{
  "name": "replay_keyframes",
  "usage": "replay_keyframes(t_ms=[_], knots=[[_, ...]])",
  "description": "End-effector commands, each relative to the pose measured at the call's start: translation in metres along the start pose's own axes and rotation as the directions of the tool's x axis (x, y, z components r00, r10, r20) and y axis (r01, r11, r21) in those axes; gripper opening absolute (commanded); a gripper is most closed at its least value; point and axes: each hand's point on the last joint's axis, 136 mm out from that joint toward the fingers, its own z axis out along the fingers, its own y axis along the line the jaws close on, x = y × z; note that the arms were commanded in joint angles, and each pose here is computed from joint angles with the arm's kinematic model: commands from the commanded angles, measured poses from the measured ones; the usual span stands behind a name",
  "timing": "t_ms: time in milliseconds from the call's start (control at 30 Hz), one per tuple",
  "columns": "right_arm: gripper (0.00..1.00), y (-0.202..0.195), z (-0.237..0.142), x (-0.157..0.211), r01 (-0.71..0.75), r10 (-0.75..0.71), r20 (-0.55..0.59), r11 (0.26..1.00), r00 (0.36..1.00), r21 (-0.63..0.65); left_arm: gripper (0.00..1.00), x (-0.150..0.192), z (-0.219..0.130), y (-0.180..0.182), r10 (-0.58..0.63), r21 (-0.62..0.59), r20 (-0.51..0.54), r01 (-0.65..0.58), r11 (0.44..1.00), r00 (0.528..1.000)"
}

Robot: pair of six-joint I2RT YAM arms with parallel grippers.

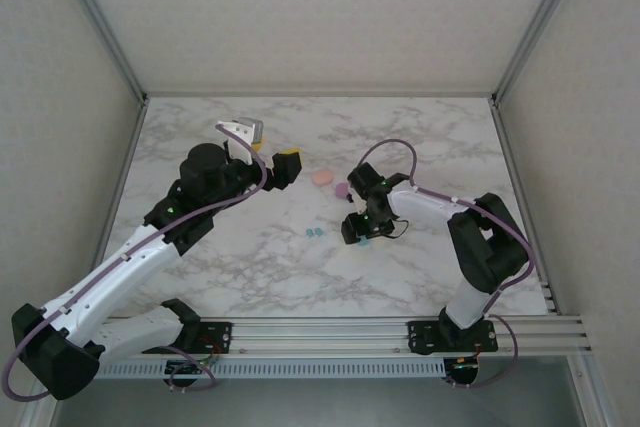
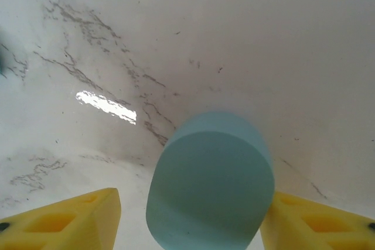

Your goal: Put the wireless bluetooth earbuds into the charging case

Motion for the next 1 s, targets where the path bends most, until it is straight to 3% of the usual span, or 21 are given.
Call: replay_keyframes(t_ms=[0,533,700,833,967], knots=[[0.57,-0.009,0.004,0.005,-0.005,0.005,0.003,0.998,1.0,0.063,1.0,-0.001,0.001,0.005,-0.012,-0.019,0.011,0.012,1.0,1.0],[0.51,-0.014,0.012,0.0,-0.032,0.027,0.046,0.993,0.999,0.117,1.0,-0.001,0.0,0.007,-0.015,-0.028,0.011,0.015,0.999,1.0],[0.42,-0.01,0.009,-0.001,-0.023,0.017,0.061,0.994,0.998,0.11,1.0,0.0,0.001,0.01,-0.036,-0.046,0.008,0.036,0.998,0.999],[0.39,0.004,-0.027,-0.017,-0.009,-0.002,0.21,0.999,0.978,0.051,1.0,0.004,0.004,0.022,-0.094,-0.113,-0.023,0.091,0.989,0.995],[0.38,0.026,-0.098,-0.036,0.136,-0.11,0.476,0.991,0.873,-0.019,0.97,0.012,0.009,0.022,-0.151,-0.101,-0.093,0.141,0.985,0.984]])
